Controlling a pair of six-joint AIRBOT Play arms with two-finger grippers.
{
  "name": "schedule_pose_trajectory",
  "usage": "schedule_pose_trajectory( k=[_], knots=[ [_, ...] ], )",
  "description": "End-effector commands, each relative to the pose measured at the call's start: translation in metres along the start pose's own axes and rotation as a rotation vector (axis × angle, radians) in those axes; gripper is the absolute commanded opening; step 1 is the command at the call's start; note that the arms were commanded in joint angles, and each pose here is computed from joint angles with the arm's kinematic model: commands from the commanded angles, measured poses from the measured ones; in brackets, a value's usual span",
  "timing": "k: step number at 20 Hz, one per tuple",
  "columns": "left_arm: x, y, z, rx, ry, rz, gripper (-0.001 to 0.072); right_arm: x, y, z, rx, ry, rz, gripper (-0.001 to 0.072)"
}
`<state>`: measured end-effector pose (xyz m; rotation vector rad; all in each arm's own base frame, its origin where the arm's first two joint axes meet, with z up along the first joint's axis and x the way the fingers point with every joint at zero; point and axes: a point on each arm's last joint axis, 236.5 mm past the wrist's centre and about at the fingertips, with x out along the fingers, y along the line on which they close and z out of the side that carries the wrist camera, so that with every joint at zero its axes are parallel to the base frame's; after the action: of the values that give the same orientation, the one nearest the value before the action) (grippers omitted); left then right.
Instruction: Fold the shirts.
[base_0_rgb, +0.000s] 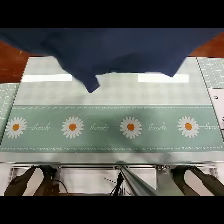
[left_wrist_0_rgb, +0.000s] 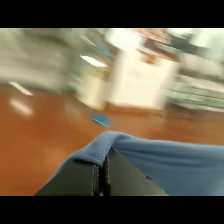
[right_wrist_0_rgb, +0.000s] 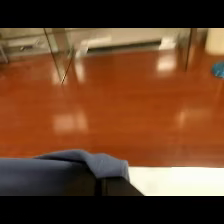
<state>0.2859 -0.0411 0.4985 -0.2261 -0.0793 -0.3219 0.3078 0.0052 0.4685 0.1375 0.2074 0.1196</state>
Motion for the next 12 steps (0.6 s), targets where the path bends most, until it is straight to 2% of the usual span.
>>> schedule_pose_trajectory(
  k=[1, 3, 5, 9, 12],
  knots=[
    [-0.084, -0.026, 0.053, 0.263, -0.139, 0.251, 0.0021, -0.099, 0.028, 0.009, -0.09, -0.107, -0.08, 0.0022],
    [-0.128, -0.035, 0.058, 0.371, -0.168, 0.372, 0.0021, -0.132, 0.029, 0.0, -0.083, -0.125, -0.134, 0.0022],
    [-0.158, -0.045, 0.058, 0.41, -0.19, 0.432, 0.0021, -0.151, 0.03, -0.011, -0.082, -0.125, -0.167, 0.0023],
    [-0.171, -0.057, 0.046, 0.392, -0.168, 0.407, 0.0021, -0.155, 0.028, -0.031, -0.069, -0.081, -0.178, 0.0023],
    [-0.144, -0.026, 0.012, 0.303, -0.065, 0.395, 0.0021, -0.122, 0.018, -0.059, -0.026, 0.028, -0.156, 0.0022]
  ],
)
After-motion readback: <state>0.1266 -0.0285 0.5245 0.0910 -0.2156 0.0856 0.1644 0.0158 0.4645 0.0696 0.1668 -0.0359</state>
